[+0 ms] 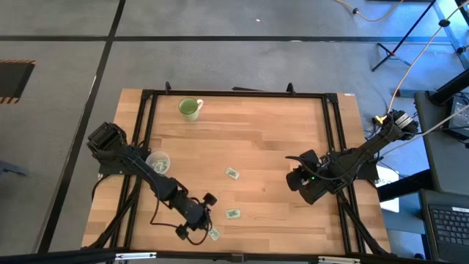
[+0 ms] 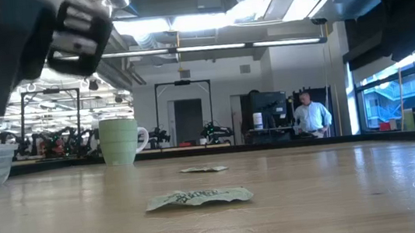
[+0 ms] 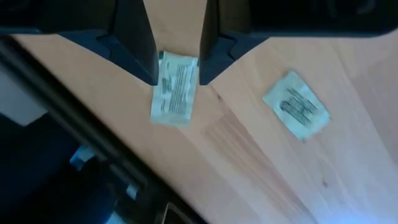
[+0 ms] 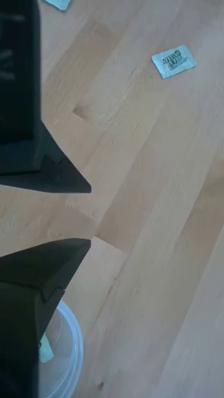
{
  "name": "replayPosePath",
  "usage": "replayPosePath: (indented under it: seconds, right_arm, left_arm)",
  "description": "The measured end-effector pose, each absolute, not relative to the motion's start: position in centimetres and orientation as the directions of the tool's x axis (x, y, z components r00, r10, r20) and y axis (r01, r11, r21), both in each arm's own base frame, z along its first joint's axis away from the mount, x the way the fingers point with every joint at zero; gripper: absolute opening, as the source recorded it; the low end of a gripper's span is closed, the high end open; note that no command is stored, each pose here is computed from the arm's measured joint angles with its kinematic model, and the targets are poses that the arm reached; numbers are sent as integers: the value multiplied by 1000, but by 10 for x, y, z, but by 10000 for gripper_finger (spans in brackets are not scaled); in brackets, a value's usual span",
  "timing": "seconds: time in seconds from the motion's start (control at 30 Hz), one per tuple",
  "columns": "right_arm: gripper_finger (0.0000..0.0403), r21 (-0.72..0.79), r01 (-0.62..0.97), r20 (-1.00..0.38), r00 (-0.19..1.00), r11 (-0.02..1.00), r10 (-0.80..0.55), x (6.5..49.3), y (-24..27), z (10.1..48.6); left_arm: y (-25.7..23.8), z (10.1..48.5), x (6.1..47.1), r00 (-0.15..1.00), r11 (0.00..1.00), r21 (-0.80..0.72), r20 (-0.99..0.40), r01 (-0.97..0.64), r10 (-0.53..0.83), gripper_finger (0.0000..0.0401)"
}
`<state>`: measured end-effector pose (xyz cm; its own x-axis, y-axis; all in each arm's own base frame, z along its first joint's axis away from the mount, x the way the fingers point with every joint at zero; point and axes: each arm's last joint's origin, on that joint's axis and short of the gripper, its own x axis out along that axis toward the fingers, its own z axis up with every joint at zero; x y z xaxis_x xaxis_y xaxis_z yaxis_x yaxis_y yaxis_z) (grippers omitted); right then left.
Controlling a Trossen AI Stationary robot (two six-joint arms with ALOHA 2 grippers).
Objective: Pick and place items into bin
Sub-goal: Put the white stevia packet into the left transparent bin
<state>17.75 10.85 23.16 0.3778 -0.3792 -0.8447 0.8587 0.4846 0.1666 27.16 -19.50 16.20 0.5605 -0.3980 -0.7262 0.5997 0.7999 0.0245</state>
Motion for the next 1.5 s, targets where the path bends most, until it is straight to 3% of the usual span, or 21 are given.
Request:
replayPosePath:
  seconds: [0.73, 1.1, 1.5]
  right_arm:
    - [132, 169, 859, -844, 379, 484, -378, 178, 109, 232]
    - [132, 169, 858, -844, 379, 484, -378, 178, 109, 232]
    - [132, 169, 859, -844, 379, 484, -378, 178, 109, 232]
  left_arm:
    - [-207, 117, 281, 520, 784, 6, -752, 621, -406, 100]
    - [-206, 115, 281, 521, 805, 2, -764, 593, -381, 98]
    - [-205, 114, 280, 512, 810, 10, -779, 587, -362, 26]
